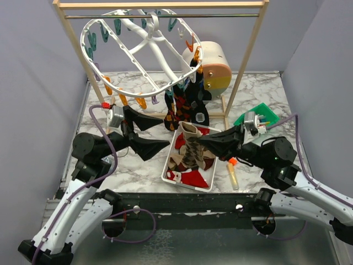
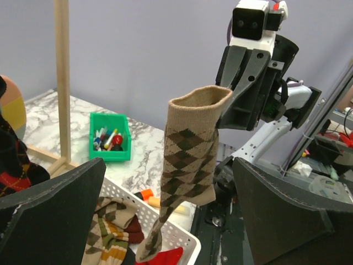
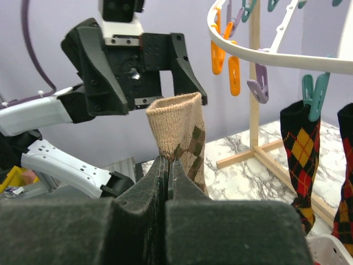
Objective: Clip the socks to the hanger
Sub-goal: Pick up the sock from the bin.
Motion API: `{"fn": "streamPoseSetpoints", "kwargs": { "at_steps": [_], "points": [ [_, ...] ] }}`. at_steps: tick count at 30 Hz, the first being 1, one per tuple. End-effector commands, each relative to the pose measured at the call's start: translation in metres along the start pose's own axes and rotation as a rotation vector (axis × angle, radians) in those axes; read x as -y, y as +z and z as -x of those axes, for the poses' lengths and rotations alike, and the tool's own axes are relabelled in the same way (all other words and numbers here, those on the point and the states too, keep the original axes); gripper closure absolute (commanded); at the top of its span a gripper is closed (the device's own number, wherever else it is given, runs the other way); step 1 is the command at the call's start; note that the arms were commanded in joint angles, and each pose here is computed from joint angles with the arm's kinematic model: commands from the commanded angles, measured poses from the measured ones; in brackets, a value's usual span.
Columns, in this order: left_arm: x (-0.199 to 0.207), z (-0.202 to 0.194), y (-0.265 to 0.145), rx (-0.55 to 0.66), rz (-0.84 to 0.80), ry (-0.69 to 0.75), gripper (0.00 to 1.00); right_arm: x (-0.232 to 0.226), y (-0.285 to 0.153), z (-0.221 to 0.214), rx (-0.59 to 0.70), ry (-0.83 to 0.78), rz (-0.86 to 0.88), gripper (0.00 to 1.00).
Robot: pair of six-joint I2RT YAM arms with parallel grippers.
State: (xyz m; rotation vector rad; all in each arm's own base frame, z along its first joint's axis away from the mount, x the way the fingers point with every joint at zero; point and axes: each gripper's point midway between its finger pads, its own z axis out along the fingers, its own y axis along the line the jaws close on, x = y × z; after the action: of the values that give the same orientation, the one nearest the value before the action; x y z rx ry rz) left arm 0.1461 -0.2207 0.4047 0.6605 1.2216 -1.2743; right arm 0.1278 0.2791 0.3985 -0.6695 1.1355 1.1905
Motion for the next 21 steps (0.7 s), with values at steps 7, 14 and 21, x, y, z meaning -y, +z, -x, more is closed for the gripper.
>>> {"fn": "streamPoseSetpoints", "kwargs": {
  "at_steps": [7, 14, 21],
  "points": [
    [0.011, 0.004, 0.012, -0.005, -0.099, -0.033, 0.01, -0.011, 0.0, 0.008, 0.091, 0.006, 0.068, 0.99],
    [0.02, 0.004, 0.021, -0.008, -0.151, -0.047, 0.01, -0.009, 0.006, -0.003, 0.089, 0.022, 0.074, 0.99],
    [0.006, -0.006, 0.013, 0.033, -0.06, -0.069, 0.01, -0.005, 0.001, 0.001, 0.098, 0.006, 0.041, 0.99]
  ]
}}
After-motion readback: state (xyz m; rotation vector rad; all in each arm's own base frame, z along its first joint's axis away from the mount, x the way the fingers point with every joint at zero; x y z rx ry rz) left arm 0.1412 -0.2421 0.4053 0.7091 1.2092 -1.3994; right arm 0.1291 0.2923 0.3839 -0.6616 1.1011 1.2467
